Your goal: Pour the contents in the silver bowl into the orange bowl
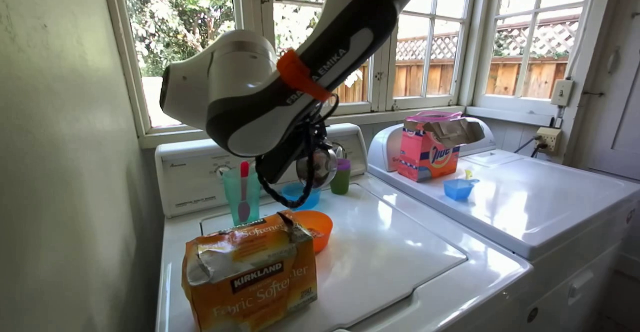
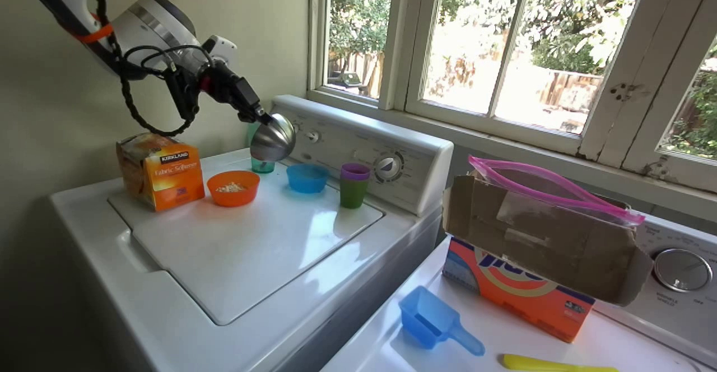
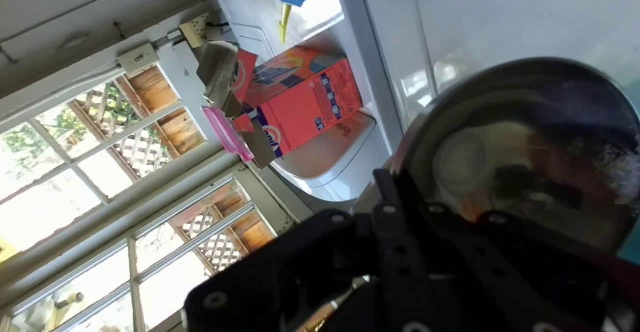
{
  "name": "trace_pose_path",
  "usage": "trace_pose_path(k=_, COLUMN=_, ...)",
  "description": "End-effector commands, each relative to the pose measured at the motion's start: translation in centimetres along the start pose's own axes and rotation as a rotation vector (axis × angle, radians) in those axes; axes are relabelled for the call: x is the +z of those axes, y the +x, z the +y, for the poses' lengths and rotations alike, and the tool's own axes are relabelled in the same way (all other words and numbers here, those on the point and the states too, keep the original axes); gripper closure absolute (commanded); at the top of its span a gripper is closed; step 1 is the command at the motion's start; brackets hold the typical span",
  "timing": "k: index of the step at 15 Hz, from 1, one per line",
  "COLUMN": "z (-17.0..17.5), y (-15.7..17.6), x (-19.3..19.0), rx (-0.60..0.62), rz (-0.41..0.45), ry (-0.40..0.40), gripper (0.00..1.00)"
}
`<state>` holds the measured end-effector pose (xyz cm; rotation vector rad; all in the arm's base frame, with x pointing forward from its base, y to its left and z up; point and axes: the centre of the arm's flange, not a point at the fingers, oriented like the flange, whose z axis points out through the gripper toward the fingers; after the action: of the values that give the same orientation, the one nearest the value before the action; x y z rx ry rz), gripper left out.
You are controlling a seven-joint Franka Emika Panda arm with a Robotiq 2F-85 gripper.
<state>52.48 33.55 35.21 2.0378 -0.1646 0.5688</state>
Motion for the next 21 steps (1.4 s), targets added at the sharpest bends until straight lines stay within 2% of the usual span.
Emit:
trace_pose_path(k=1, z=4.5, y=-5.2, x=2.0, rx=0.121, rz=0.065, ry=0.142, gripper=0.99)
trace_pose_path(k=3, z=4.8, y=-5.9, x=2.2, rx=0.165, rz=0.098, ry=0.221, gripper=0.99)
trace_pose_path(k=4, z=1.7, y=-2.0, x=0.4, rx=0.114, rz=0.054, ry=0.140, gripper=0.99)
trace_pose_path(k=5, z=2.1, y=-2.3, x=0.6, rx=0.117, rz=0.058, ry=0.148, gripper=0.97)
trace_pose_path(k=10, z=1.8, y=-1.8, x=0.5, rx=0.099, rz=0.054, ry=0.163, gripper=0.99)
trace_pose_path(k=15, z=4.7, y=-1.3, x=3.1, rx=0.121, rz=-0.064, ry=0.222, gripper=0.99)
trace_pose_path(k=21, z=7.5, y=-2.5, x=7.2, rx=0.247, rz=-0.219, ry=0.388, gripper=0.99)
